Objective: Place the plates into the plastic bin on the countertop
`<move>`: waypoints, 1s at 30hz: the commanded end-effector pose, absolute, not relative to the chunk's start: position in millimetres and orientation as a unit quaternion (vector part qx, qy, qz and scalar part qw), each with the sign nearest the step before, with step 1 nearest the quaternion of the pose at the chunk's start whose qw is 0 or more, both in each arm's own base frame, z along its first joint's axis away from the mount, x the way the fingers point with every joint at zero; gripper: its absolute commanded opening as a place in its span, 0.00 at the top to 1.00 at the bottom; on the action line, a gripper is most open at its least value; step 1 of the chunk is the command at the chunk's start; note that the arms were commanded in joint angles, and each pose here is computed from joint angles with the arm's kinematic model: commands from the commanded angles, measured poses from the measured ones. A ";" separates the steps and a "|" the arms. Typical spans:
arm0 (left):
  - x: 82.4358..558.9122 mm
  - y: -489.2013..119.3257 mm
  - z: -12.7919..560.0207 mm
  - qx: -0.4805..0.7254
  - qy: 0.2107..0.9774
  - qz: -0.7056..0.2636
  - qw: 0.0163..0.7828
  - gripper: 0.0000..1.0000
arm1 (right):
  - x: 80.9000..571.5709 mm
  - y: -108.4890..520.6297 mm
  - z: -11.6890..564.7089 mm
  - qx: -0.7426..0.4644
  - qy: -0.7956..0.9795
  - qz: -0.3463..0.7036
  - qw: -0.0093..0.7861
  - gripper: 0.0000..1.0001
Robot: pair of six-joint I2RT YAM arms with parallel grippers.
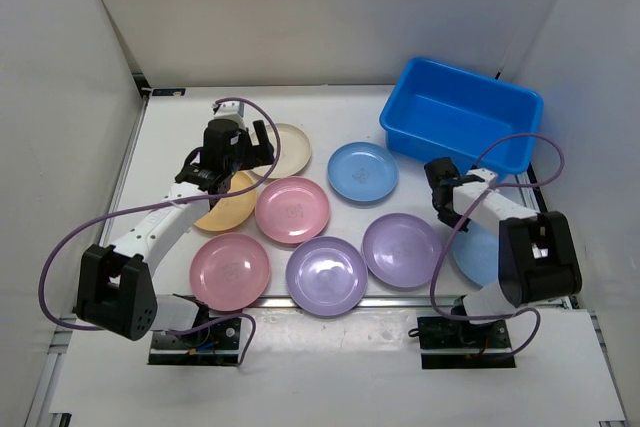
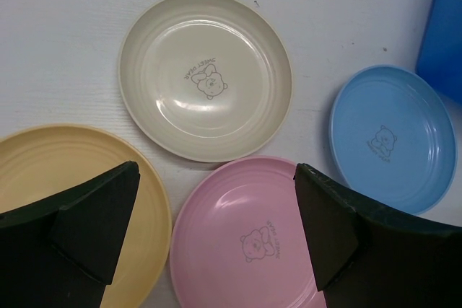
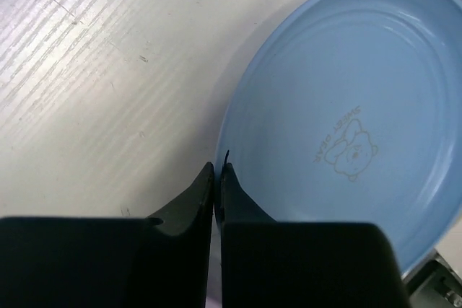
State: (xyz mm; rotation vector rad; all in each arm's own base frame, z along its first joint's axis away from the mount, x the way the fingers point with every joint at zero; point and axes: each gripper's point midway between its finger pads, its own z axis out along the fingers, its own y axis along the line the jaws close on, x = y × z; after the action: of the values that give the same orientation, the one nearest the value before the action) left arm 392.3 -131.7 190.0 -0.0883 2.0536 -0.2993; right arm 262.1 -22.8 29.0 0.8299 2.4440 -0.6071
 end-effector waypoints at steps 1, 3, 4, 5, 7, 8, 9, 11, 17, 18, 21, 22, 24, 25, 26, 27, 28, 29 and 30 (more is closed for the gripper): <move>395.2 -130.8 211.6 -0.046 0.838 -0.125 0.529 0.01 | 257.9 -17.7 52.4 0.336 0.880 -0.203 0.268 1.00; 397.3 -130.5 215.4 -0.046 0.836 -0.125 0.532 0.01 | 254.5 -7.0 71.2 0.318 0.886 -0.188 0.281 1.00; 398.7 -129.6 214.4 -0.045 0.837 -0.121 0.532 0.01 | 254.1 -1.9 78.5 0.303 0.891 -0.181 0.285 1.00; 399.6 -130.6 217.9 -0.045 0.835 -0.123 0.535 0.01 | 255.3 4.8 85.7 0.289 0.896 -0.170 0.291 1.00; 401.3 -130.2 218.2 -0.042 0.835 -0.119 0.536 0.01 | 260.0 32.4 112.2 0.230 0.910 -0.134 0.318 1.00; 401.4 -131.0 217.0 -0.042 0.836 -0.120 0.534 0.01 | 261.9 46.9 121.0 0.206 0.916 -0.111 0.325 1.00; 401.6 -130.3 215.1 -0.041 0.837 -0.118 0.533 0.01 | 268.3 71.7 141.1 0.170 0.918 -0.080 0.348 1.00; 401.7 -128.4 213.6 -0.043 0.838 -0.114 0.532 0.01 | 270.7 105.2 163.1 0.100 0.922 -0.052 0.370 1.00; 401.3 -120.1 210.0 -0.057 0.843 -0.092 0.526 0.01 | 311.8 182.8 248.6 -0.056 0.880 -0.032 0.471 1.00; 402.0 -119.8 208.0 -0.058 0.845 -0.089 0.524 0.01 | 327.4 189.3 267.5 -0.056 0.863 -0.026 0.502 1.00; 405.6 -118.9 206.3 -0.057 0.848 -0.089 0.520 0.01 | 378.7 162.5 288.3 -0.058 0.840 -0.081 0.534 1.00; 407.5 -121.9 201.6 -0.052 0.852 -0.092 0.512 0.01 | 399.0 160.0 296.7 -0.071 0.838 -0.073 0.537 1.00; 410.4 -123.7 201.9 -0.046 0.856 -0.095 0.507 0.01 | 438.1 127.1 299.6 -0.062 0.840 -0.048 0.537 1.00; 411.7 -123.6 199.2 -0.044 0.859 -0.092 0.502 0.01 | 460.2 116.8 298.8 -0.053 0.840 -0.050 0.538 1.00; 413.1 -125.6 193.0 -0.040 0.864 -0.092 0.494 0.01 | 474.9 106.4 296.3 -0.063 0.840 -0.064 0.535 1.00; 414.7 -126.4 194.6 -0.037 0.864 -0.093 0.494 0.01 | 487.5 97.7 288.3 -0.067 0.846 -0.074 0.524 1.00; 416.1 -126.9 194.8 -0.034 0.864 -0.092 0.494 0.01 | 502.5 76.2 299.7 -0.053 0.842 -0.090 0.529 1.00; 417.8 -128.3 188.5 -0.030 0.868 -0.090 0.488 0.01 | 520.1 73.1 270.8 -0.064 0.858 -0.097 0.500 1.00; 419.8 -130.0 183.3 -0.021 0.871 -0.089 0.482 0.01 | 529.2 64.0 263.3 -0.061 0.865 -0.093 0.489 1.00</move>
State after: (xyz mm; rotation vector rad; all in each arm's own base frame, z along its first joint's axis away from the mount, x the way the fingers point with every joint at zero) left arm 414.8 -125.8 176.6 -0.0981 2.1213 -0.2063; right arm 499.3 72.2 258.8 -0.0216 2.1175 -0.2293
